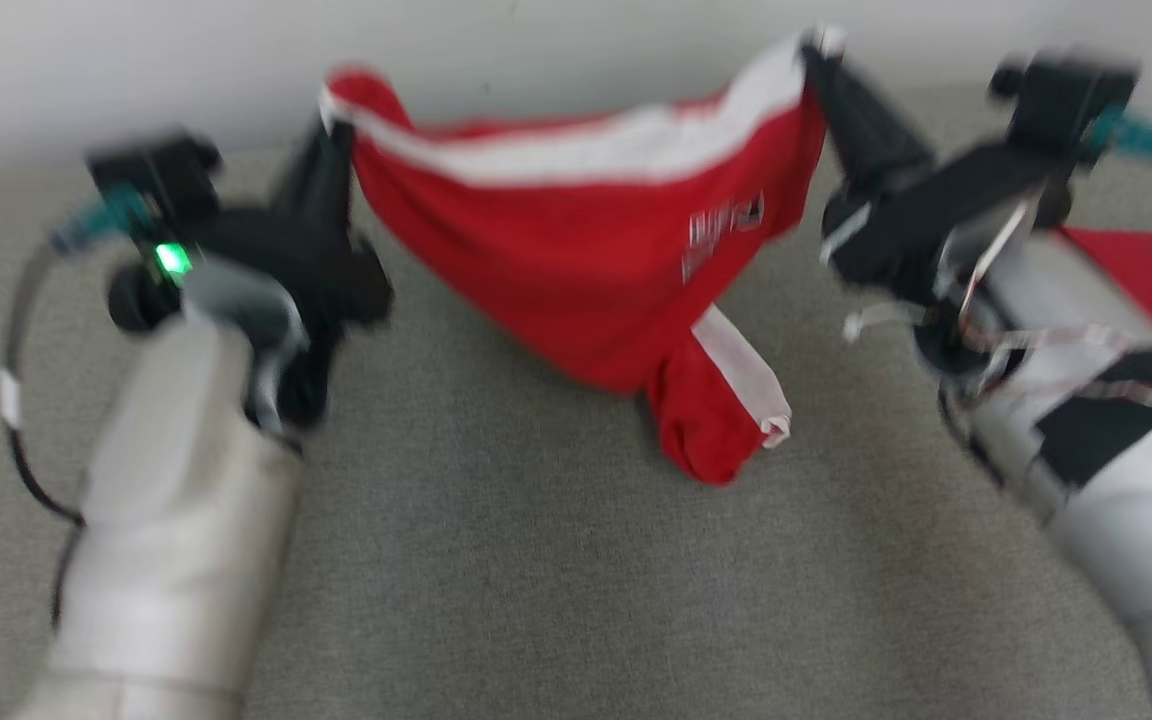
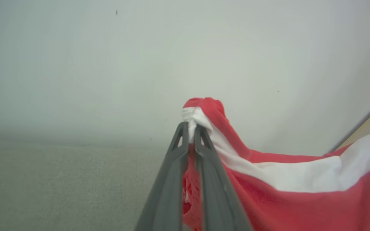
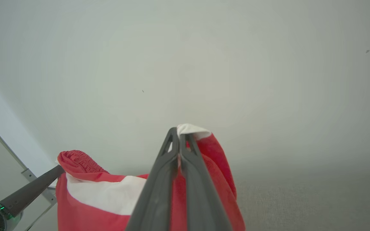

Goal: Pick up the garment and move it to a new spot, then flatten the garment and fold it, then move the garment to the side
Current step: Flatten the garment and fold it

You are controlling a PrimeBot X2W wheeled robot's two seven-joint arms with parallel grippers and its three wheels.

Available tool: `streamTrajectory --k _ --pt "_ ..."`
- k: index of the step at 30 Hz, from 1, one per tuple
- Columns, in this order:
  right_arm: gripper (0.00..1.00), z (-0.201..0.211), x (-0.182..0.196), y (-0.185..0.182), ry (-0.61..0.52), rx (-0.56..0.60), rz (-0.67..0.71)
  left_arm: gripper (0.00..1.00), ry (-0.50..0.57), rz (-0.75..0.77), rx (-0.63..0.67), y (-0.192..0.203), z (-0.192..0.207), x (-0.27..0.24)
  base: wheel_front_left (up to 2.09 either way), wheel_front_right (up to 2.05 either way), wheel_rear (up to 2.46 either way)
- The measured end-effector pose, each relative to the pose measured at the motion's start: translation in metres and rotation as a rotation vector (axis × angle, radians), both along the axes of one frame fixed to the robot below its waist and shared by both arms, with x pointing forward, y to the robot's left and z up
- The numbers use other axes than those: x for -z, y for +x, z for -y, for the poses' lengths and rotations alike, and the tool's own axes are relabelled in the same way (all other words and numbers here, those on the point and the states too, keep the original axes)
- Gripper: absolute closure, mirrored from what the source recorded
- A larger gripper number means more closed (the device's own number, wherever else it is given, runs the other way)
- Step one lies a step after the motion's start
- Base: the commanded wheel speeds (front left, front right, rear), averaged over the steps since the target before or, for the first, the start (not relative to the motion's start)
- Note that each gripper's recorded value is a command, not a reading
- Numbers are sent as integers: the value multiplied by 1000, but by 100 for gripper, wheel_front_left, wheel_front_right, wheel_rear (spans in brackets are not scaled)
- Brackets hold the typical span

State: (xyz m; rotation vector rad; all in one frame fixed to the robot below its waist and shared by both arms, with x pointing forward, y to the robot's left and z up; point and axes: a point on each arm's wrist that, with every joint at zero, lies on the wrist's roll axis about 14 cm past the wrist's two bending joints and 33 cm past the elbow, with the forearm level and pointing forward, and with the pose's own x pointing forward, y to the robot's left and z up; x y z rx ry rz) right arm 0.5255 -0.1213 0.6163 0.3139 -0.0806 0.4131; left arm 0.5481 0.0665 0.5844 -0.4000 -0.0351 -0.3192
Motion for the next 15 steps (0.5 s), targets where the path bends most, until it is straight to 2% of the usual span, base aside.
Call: streamTrajectory --k 4,7,9,10,15 --pt "100 7 -55 43 2 17 101 100 -19 79 -20 49 -4 -55 0 0 0" --pt "100 14 -90 72 -49 43 205 100 -50 166 -19 81 0 -100 0 0 0" --pt "100 21 -108 89 -60 69 273 100 -105 229 -21 98 4 -128 0 0 0" --pt "100 29 -123 104 -51 98 339 100 -185 281 -26 112 4 -147 0 0 0" --pt "100 43 -135 133 -56 150 434 100 -286 364 -47 142 7 -143 0 0 0"
